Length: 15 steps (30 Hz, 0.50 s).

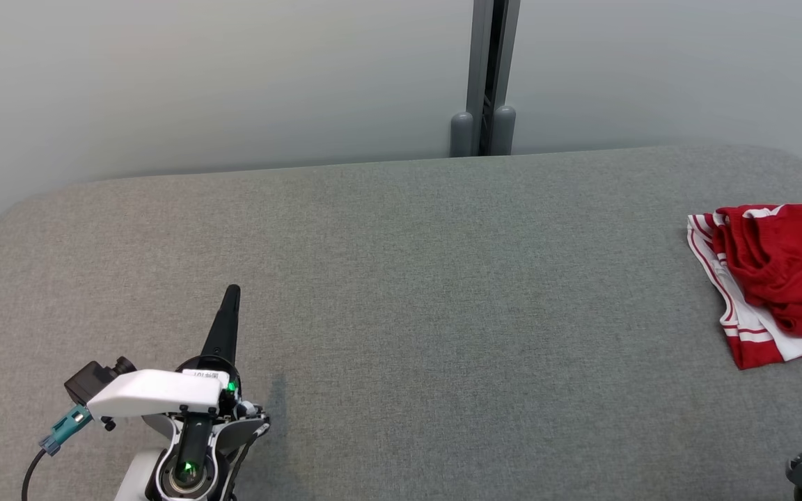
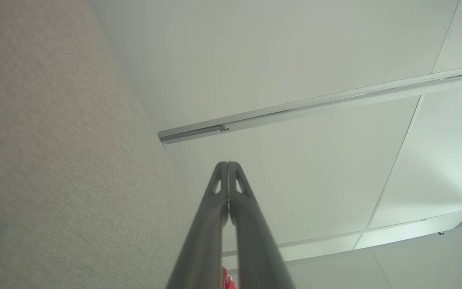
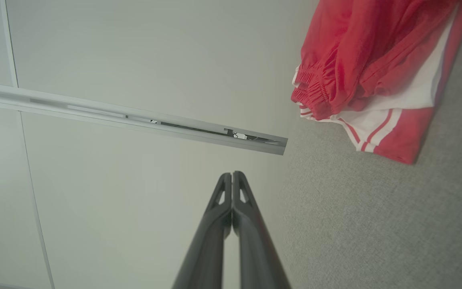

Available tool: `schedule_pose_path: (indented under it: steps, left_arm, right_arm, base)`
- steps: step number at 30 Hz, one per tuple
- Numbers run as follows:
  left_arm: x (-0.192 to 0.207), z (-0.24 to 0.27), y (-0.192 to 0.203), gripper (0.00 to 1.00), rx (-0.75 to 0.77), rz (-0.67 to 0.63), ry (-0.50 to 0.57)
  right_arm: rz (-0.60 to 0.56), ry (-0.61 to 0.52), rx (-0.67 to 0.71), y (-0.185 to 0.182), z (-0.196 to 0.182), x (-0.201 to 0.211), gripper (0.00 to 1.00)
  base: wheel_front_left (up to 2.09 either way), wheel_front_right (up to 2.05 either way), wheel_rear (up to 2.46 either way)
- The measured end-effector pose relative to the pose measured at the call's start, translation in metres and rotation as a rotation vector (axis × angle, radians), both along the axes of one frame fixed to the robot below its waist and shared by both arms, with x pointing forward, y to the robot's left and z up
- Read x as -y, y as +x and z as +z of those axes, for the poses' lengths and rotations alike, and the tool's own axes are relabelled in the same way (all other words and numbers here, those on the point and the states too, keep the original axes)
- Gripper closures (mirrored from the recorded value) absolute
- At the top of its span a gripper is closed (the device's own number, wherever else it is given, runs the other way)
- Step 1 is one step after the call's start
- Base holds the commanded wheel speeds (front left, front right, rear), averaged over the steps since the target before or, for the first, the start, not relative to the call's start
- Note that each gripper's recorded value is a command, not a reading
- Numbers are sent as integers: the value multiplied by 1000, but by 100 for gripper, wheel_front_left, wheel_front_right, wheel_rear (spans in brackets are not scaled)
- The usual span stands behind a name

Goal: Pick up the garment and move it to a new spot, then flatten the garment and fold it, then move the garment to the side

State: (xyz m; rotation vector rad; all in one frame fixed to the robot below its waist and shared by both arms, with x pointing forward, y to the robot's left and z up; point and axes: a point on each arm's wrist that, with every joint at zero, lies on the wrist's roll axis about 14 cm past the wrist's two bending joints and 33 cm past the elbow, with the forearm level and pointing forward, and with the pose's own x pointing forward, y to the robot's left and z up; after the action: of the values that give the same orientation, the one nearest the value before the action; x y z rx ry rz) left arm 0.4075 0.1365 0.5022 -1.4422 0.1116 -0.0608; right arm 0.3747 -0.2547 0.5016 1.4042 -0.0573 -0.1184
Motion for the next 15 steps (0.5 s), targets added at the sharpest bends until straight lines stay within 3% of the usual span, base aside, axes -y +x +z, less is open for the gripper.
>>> schedule_pose_path:
  steps: [15]
  left_arm:
    - [8, 5, 6, 100, 1, -23, -89]
  right_arm:
    - [-21, 111, 37, -7, 4, 11, 100]
  base:
    - [0, 0, 0]
